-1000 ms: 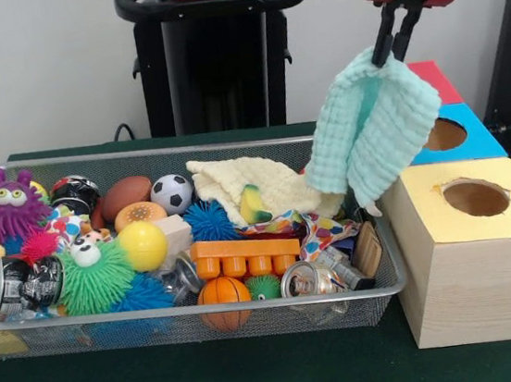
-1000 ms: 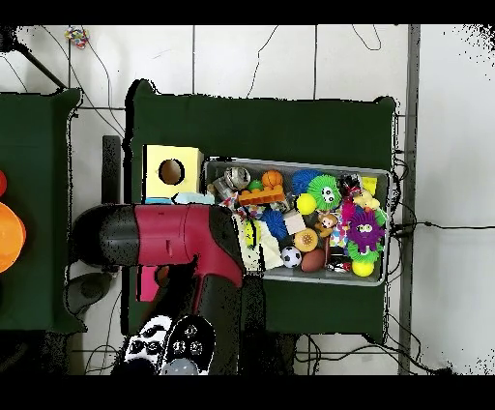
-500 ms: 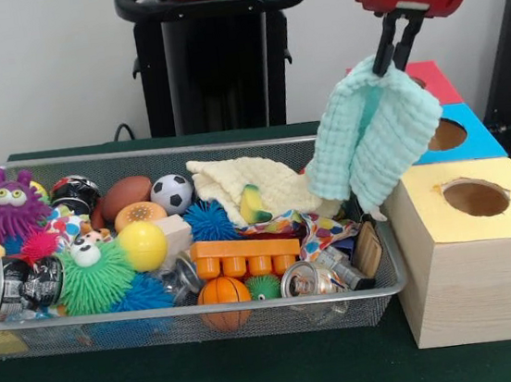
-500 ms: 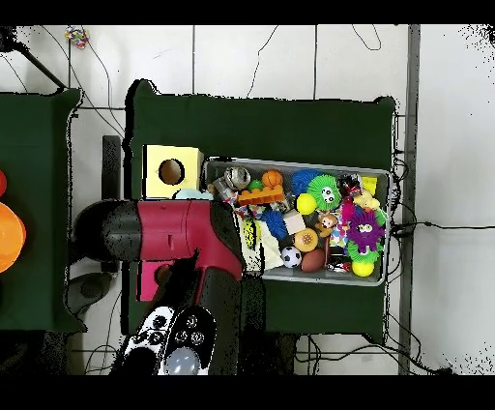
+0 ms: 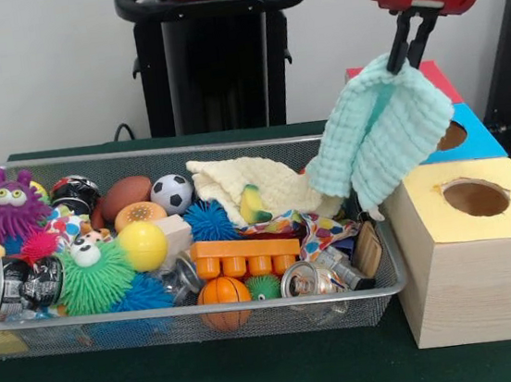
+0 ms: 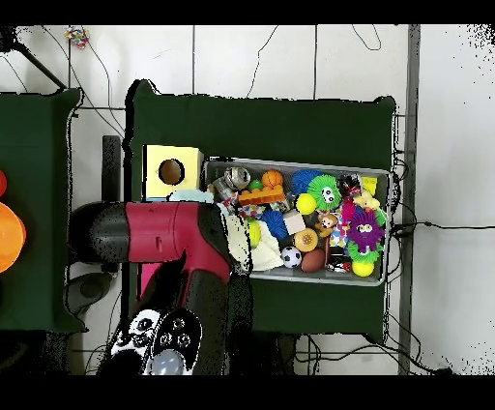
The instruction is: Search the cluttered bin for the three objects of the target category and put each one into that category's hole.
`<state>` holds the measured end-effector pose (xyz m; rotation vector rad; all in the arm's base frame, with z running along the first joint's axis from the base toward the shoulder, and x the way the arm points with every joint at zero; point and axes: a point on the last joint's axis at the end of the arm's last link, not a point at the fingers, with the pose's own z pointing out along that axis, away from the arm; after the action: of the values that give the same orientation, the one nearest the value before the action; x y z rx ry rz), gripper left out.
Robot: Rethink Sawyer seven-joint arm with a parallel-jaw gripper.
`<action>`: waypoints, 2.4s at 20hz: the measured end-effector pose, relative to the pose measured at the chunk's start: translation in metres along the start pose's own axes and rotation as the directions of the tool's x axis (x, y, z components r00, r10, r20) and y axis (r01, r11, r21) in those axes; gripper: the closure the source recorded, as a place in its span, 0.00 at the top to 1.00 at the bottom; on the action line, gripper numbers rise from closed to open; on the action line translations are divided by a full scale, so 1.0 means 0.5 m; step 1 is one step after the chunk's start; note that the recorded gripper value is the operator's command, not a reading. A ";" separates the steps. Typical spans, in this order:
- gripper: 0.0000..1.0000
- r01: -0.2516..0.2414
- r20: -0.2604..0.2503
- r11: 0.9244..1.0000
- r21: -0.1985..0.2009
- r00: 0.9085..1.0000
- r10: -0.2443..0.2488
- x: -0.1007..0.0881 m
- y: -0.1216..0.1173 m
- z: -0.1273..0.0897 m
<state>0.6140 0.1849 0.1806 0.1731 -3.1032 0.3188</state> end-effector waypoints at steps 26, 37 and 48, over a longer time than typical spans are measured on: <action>0.00 -0.101 0.006 0.995 -0.005 0.995 0.102 -0.015 0.055 0.006; 0.00 -0.073 0.042 0.997 0.014 0.997 0.072 -0.056 0.083 0.012; 0.00 -0.070 0.044 0.997 0.021 0.997 0.069 -0.091 0.188 -0.009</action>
<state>0.6485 0.2821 0.1649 0.0734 -3.1550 0.3566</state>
